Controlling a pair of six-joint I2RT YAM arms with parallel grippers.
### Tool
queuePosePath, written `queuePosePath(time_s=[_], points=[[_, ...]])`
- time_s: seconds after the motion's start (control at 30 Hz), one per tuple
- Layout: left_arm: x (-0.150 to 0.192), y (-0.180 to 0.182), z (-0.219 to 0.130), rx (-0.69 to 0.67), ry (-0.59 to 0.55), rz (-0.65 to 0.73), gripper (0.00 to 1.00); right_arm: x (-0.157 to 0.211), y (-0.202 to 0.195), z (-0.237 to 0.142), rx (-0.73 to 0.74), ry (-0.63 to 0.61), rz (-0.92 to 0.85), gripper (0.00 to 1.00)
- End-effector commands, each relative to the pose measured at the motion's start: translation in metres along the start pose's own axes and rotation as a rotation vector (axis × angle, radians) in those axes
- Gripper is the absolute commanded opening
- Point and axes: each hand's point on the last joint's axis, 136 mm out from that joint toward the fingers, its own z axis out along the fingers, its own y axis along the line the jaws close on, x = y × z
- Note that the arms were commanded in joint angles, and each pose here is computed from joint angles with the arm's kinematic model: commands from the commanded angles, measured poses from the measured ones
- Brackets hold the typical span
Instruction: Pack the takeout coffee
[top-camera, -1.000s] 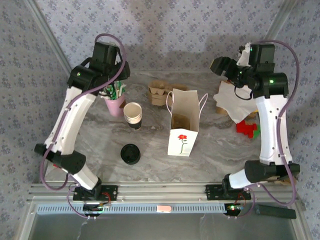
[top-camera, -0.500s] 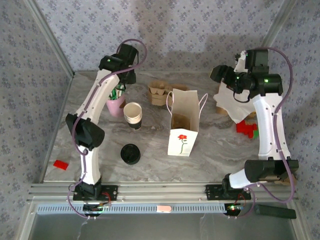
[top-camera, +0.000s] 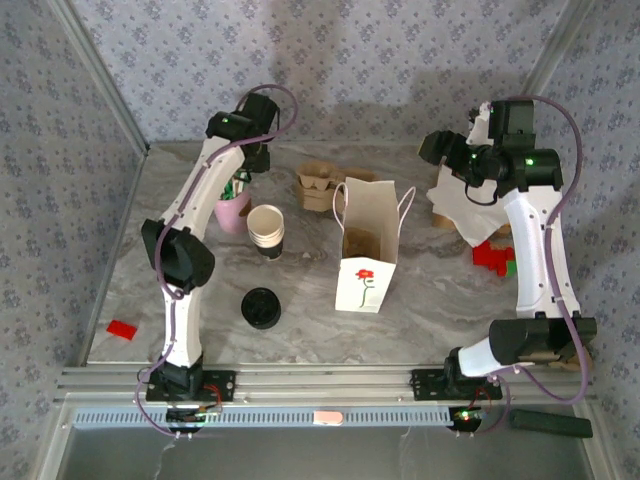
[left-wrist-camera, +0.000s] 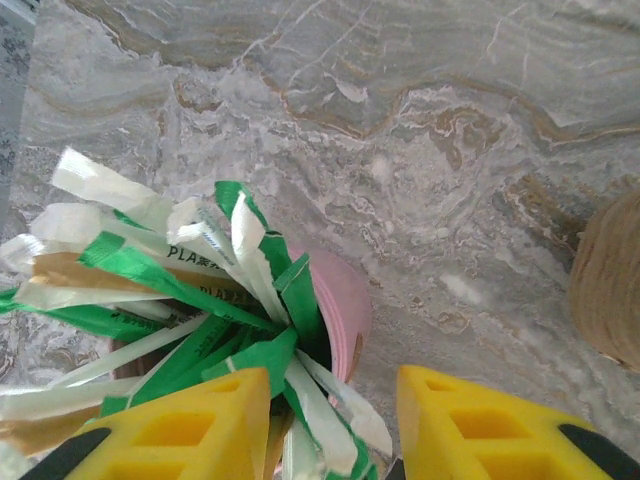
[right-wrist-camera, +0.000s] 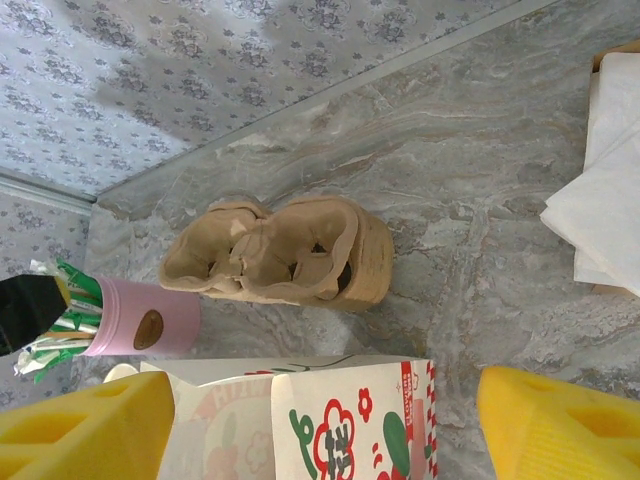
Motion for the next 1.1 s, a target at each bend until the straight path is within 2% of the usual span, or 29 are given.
queuePosePath(time_s=[0.0, 0.27, 0.67, 1.03, 1.07], points=[[-0.002, 0.001, -0.002, 0.006, 0.001, 0.009, 0.35, -0.004, 0.001, -0.002, -0.009, -0.013, -0.019, 0.81], [-0.004, 0.005, -0.004, -0.013, -0.015, 0.006, 0.25, -0.004, 0.0, 0.0, -0.008, -0.009, -0.02, 0.81], [-0.009, 0.011, -0.013, -0.028, -0.044, 0.005, 0.01, 0.0, -0.001, 0.003, -0.01, 0.003, -0.015, 0.82], [-0.02, 0.022, -0.043, -0.033, -0.104, -0.002, 0.0, 0.001, 0.0, -0.002, -0.017, -0.005, -0.009, 0.82], [-0.02, 0.022, -0.045, -0.033, -0.106, -0.003, 0.05, 0.002, 0.001, -0.002, -0.018, -0.005, -0.009, 0.82]])
